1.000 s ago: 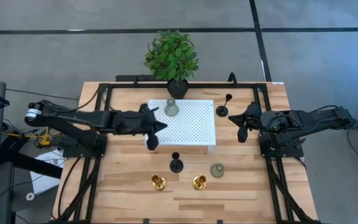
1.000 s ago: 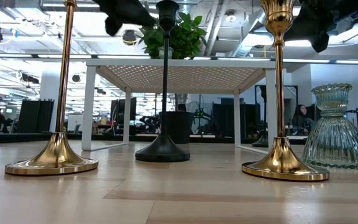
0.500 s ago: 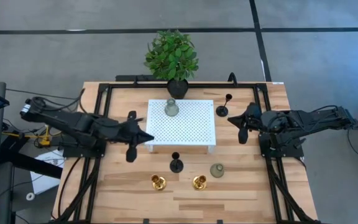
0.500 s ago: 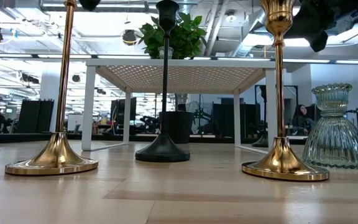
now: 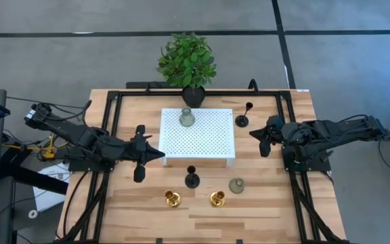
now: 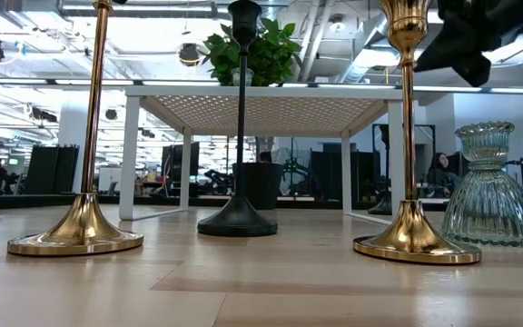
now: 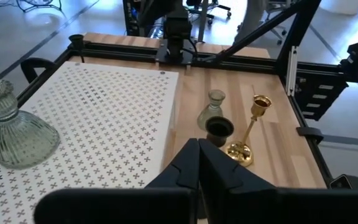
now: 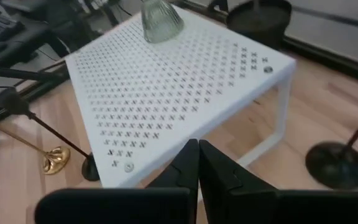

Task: Pick & Place candle stick holders
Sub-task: Put the green candle holder on the shelf

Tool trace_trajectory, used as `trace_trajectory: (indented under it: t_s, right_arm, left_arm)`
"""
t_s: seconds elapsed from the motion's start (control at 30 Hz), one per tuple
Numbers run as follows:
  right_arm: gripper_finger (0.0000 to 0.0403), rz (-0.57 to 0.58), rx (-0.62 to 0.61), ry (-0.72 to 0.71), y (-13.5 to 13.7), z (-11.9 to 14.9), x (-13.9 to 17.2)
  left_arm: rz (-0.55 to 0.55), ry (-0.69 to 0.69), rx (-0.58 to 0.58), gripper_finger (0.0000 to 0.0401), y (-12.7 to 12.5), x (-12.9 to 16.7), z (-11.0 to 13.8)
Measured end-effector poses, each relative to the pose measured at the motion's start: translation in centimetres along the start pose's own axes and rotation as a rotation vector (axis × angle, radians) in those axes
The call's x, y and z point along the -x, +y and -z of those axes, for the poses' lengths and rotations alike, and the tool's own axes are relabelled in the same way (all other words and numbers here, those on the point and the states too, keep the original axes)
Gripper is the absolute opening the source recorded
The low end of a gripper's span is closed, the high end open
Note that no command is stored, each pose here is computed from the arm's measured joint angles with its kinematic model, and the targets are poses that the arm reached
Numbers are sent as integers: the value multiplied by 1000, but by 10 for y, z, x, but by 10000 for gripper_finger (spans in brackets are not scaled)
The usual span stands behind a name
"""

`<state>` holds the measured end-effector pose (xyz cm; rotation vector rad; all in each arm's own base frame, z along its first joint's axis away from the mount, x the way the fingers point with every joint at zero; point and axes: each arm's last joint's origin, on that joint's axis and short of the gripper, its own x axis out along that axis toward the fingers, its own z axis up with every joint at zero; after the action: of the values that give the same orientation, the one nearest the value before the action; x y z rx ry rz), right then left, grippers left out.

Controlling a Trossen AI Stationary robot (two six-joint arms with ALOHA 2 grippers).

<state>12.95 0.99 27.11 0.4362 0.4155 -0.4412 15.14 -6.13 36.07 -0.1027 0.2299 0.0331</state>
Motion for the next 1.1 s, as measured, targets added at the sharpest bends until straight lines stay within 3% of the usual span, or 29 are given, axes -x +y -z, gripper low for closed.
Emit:
trace_trajectory:
  t_s: [0.47, 0.8, 1.1]
  right_arm:
    - [0, -42, 0, 7, 9, 7, 6]
    - [0, -126, -84, 51, 20, 14, 11]
    - [0, -125, 50, 5, 54, -12, 22]
  left_arm:
    - [-27, -6, 0, 3, 1, 0, 0]
    - [-27, -6, 0, 3, 1, 0, 0]
    - [-27, -6, 0, 3, 1, 0, 0]
